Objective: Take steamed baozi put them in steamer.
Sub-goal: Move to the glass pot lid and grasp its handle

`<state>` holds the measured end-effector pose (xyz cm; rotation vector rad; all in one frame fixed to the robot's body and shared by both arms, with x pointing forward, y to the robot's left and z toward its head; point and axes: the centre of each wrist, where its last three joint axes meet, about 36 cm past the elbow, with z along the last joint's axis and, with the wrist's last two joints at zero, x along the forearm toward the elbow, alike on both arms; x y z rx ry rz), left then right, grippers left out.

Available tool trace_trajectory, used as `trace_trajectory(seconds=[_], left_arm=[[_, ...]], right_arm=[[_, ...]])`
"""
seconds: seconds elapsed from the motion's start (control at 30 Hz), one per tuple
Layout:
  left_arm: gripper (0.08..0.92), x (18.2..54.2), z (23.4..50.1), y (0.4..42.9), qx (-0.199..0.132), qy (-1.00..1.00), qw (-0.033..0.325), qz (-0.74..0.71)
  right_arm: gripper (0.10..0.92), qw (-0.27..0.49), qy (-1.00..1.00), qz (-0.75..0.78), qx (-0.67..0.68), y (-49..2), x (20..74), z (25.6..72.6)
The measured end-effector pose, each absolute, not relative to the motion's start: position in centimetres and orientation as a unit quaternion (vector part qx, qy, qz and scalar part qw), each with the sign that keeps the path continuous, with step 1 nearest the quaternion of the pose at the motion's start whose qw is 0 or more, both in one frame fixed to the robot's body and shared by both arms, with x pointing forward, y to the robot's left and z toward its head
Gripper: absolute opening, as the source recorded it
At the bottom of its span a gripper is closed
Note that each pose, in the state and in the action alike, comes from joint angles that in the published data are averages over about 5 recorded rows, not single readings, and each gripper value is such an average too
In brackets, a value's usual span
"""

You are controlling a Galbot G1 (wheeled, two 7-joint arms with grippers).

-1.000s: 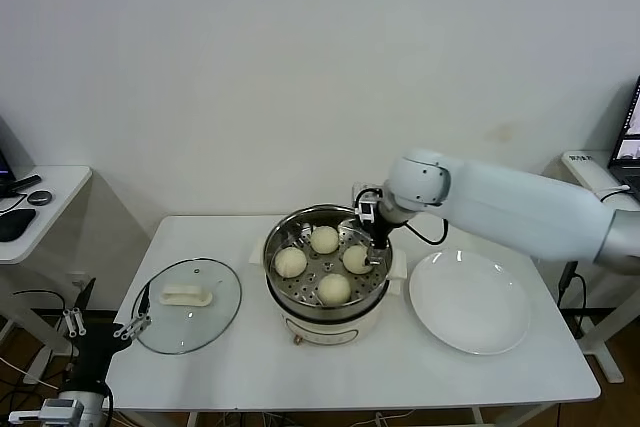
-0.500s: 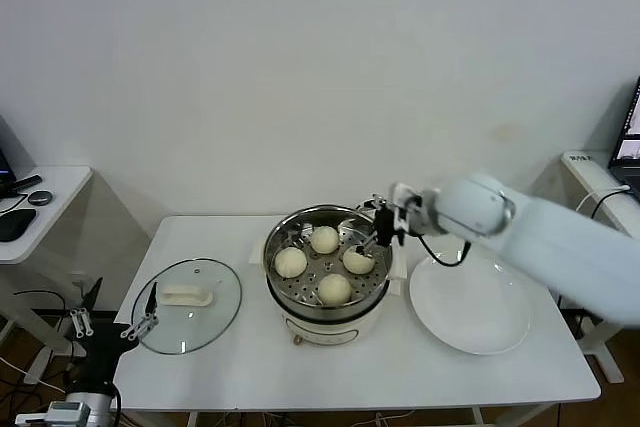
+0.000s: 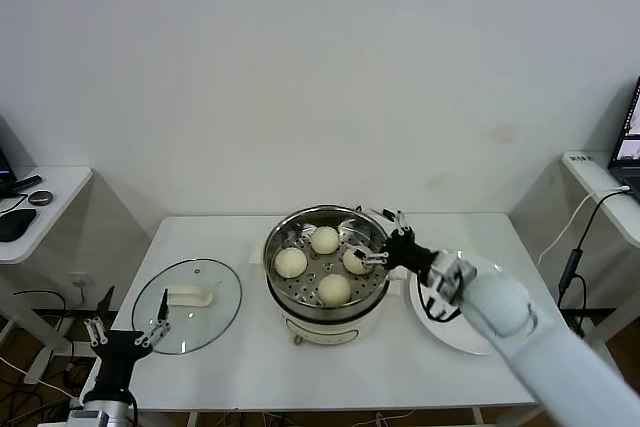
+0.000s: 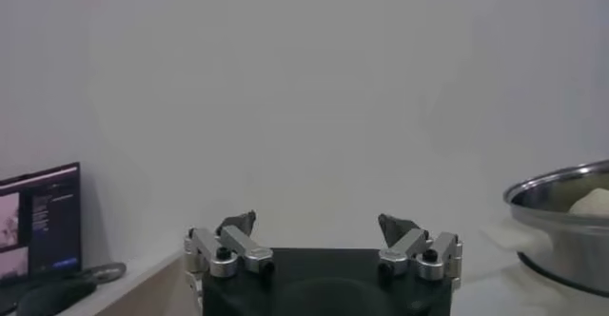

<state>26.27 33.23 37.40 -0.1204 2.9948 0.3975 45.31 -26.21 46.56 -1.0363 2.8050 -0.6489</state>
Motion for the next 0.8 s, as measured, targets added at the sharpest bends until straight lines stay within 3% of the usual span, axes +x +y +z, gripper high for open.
trace_trajectory(seconds=[0.2,0.43,0.8], left_arm=[[0.823,26.3,36.2,32.7,-0.048,0.984,0.053,0.166],[0.823,26.7,34.2,34.0,-0.054,0.95,0.039,0.304],[0.823,30.2,30.5,38.5,0.015,0.814,0.033,0.58]], right_arm=[[0.823,0.07,0.954,-0.147,-0.251,-27.6,40.4,42.6],[0.823,0.046,0.985,-0.099,-0.131,-31.4,34.2,38.9],[0.823,0.015,0.996,-0.082,0.025,-37.6,28.5,37.4]])
